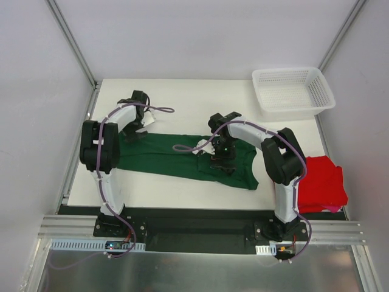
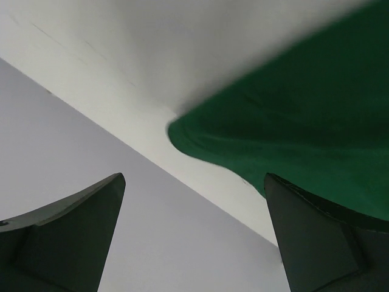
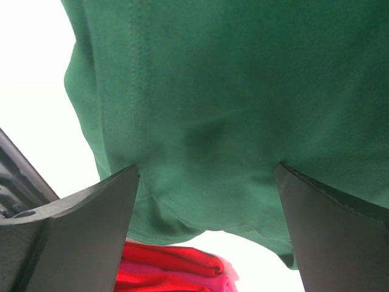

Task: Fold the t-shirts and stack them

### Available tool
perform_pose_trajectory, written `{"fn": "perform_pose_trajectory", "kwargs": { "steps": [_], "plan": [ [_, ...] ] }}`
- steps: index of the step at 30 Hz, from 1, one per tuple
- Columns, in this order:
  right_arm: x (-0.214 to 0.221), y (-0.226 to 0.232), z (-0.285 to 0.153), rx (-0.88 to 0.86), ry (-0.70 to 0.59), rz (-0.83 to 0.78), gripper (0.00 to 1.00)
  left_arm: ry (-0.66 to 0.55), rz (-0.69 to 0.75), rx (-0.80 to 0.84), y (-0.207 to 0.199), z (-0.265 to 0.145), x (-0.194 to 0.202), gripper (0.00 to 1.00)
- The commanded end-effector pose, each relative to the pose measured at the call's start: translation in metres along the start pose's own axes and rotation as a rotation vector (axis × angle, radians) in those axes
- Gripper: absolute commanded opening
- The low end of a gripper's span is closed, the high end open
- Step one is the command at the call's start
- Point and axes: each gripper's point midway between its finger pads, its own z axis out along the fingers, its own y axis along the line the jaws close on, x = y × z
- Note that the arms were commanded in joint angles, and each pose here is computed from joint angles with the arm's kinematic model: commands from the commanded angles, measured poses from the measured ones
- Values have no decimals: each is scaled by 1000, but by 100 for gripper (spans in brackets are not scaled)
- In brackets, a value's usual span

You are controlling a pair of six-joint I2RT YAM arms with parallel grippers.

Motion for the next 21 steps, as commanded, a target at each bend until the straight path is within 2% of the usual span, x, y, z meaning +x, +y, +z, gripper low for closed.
{"fn": "perform_pose_trajectory", "kwargs": {
  "steps": [1,5,11,21],
  "plan": [
    [11,-10,-5,68,41,27,100,-36,65,20,-22,-40,29,99],
    [10,-23,-3,113,45,62,100,-59,93,51,-43,-51,36,99],
    [6,-38,-4,162,41,93,100,-122,70,106,-62,-60,18,99],
    [8,-57,-10,253,43,136,100,-127,62,285,-110,-41,-4,99]
  ]
}}
